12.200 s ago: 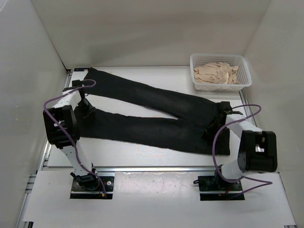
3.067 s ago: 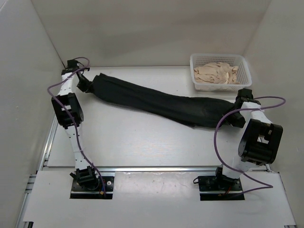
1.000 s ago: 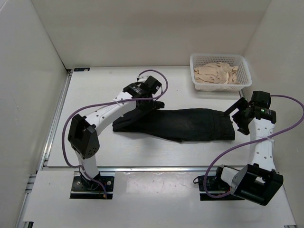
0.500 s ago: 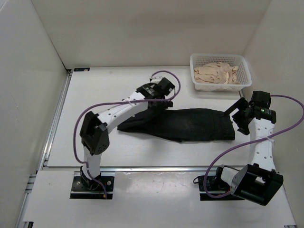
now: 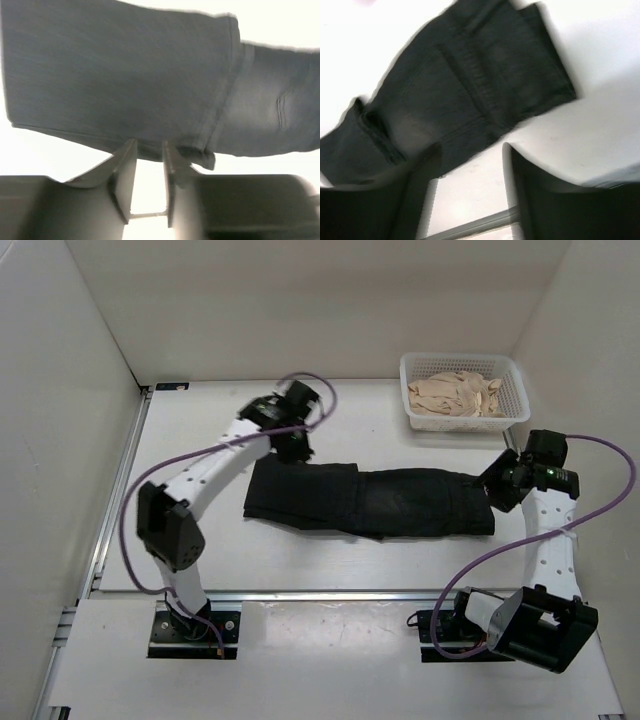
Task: Fold and stack the trousers
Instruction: Fold the trousers
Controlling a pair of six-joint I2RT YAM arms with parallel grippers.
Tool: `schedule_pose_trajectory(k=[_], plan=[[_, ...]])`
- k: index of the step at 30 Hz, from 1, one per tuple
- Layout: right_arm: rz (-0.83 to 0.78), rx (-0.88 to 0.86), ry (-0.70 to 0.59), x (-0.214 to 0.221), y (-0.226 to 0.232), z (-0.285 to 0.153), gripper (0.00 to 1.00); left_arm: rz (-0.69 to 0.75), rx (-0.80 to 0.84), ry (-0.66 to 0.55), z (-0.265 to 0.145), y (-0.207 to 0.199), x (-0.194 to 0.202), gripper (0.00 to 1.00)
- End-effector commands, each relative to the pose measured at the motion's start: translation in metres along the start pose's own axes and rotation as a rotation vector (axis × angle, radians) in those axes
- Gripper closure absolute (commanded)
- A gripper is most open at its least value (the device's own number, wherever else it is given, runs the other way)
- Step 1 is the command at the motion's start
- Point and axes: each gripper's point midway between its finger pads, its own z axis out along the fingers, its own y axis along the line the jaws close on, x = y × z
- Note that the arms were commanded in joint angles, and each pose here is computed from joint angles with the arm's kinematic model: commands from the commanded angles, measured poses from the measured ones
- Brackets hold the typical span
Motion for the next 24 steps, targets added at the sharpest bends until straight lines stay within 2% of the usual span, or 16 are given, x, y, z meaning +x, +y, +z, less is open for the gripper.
schedule_pose_trajectory(k=[1, 2, 3, 4, 7, 8, 9, 12, 14, 18, 22, 24], plan=[[-0.159, -0.223, 0.028, 0.010, 0.049, -0.005, 0.49, -0.099, -0.051, -0.120, -0.038, 0.065, -0.045, 0.72], [-0.192, -0.267, 0.077, 0.020, 0.063, 0.001, 0.59, -0.122, -0.082, -0.104, -0.032, 0.083, -0.040, 0.82], [-0.247, -0.316, 0.117, 0.031, 0.079, 0.003, 0.65, -0.135, -0.109, -0.094, -0.029, 0.099, -0.038, 0.87], [-0.355, -0.349, 0.202, 0.055, 0.106, 0.010, 0.66, -0.174, -0.133, -0.091, -0.024, 0.121, -0.044, 0.88], [-0.537, -0.425, 0.401, 0.121, 0.155, 0.021, 0.64, -0.238, -0.157, -0.056, -0.009, 0.155, -0.035, 0.87], [-0.586, -0.450, 0.397, 0.129, 0.173, 0.020, 0.64, -0.259, -0.179, -0.031, -0.001, 0.172, -0.030, 0.85], [-0.669, -0.476, 0.423, 0.155, 0.188, 0.015, 0.64, -0.277, -0.184, -0.021, 0.003, 0.178, -0.028, 0.85], [-0.772, -0.480, 0.453, 0.191, 0.217, 0.024, 0.82, -0.329, -0.176, 0.013, 0.012, 0.197, -0.019, 0.85], [-0.788, -0.464, 0.502, 0.210, 0.225, 0.041, 0.90, -0.366, -0.167, 0.037, 0.017, 0.206, -0.015, 0.85], [-0.842, -0.402, 0.605, 0.255, 0.218, 0.067, 0.92, -0.390, -0.136, 0.036, 0.016, 0.209, -0.013, 0.86], [-0.840, -0.194, 0.635, 0.276, 0.176, 0.111, 1.00, -0.402, -0.139, 0.018, 0.010, 0.216, -0.015, 0.86], [-0.832, -0.123, 0.621, 0.275, 0.160, 0.121, 1.00, -0.425, -0.153, 0.022, 0.011, 0.226, -0.013, 0.86]])
